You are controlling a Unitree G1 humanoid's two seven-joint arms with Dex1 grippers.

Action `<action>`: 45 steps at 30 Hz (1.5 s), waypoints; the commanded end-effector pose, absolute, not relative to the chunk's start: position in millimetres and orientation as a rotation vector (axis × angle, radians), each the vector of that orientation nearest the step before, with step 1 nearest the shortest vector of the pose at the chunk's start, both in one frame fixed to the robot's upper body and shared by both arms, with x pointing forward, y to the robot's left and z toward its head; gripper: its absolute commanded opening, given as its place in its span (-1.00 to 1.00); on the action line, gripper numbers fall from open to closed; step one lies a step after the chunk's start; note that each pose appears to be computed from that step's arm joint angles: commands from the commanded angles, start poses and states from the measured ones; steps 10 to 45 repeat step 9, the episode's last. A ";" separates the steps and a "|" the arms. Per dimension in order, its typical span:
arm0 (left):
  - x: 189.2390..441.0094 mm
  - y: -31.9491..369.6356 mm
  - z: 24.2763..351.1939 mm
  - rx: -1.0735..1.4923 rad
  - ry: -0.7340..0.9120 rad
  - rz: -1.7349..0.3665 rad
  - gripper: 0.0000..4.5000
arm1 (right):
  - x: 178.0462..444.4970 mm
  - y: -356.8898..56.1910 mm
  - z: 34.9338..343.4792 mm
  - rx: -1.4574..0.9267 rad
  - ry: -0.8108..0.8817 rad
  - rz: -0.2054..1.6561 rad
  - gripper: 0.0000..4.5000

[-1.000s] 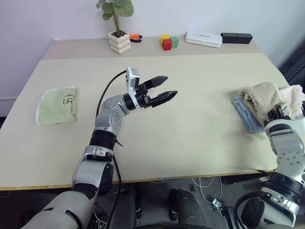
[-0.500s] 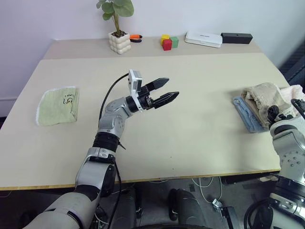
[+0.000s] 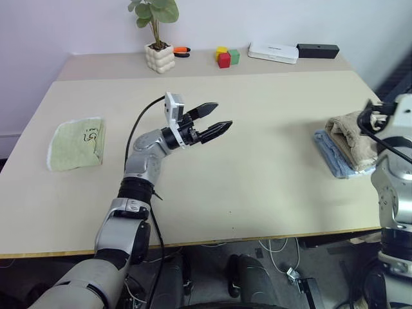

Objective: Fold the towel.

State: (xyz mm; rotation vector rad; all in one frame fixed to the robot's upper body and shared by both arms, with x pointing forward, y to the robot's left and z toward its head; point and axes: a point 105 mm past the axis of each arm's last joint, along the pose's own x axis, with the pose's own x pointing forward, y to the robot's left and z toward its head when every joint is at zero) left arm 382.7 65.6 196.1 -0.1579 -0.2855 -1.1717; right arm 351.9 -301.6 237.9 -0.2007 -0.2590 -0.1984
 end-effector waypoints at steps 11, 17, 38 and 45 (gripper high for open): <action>347.5 147.5 196.4 0.047 -0.318 -1.102 1.00 | 300.4 -155.2 205.7 -0.293 -0.154 0.995 0.69; 347.5 147.5 196.4 0.047 -0.318 -1.102 1.00 | 300.4 -155.2 205.7 -0.293 -0.154 0.995 0.69; 347.5 147.5 196.4 0.047 -0.318 -1.102 1.00 | 300.4 -155.2 205.7 -0.293 -0.154 0.995 0.69; 347.5 147.5 196.4 0.047 -0.318 -1.102 1.00 | 300.4 -155.2 205.7 -0.293 -0.154 0.995 0.69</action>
